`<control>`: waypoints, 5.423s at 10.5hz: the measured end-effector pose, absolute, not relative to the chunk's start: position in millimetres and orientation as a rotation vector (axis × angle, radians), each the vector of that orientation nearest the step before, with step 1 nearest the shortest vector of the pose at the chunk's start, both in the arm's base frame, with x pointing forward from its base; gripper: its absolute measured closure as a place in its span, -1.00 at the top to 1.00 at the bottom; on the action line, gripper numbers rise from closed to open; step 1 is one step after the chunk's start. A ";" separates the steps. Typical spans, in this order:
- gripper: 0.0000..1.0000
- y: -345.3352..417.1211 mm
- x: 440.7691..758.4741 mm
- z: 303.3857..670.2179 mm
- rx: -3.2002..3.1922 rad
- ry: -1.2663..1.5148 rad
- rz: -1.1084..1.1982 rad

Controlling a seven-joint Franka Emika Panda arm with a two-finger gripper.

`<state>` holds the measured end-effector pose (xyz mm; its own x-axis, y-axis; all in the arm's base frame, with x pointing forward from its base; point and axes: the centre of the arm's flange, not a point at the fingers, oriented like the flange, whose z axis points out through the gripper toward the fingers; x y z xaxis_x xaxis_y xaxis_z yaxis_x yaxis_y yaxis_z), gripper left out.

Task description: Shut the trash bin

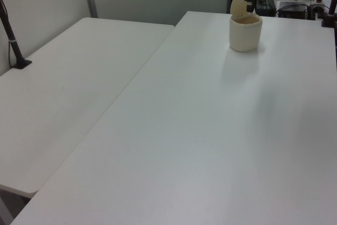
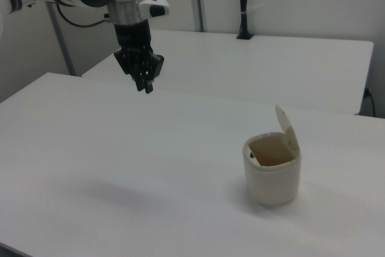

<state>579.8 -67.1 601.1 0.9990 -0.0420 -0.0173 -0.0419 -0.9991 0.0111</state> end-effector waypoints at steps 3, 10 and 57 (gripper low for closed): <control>-0.86 -107.4 584.9 607.2 3.113 -0.176 0.106; -0.85 -288.9 617.1 563.6 2.858 -0.728 0.701; 1.00 -17.0 597.0 601.4 3.149 -0.146 0.050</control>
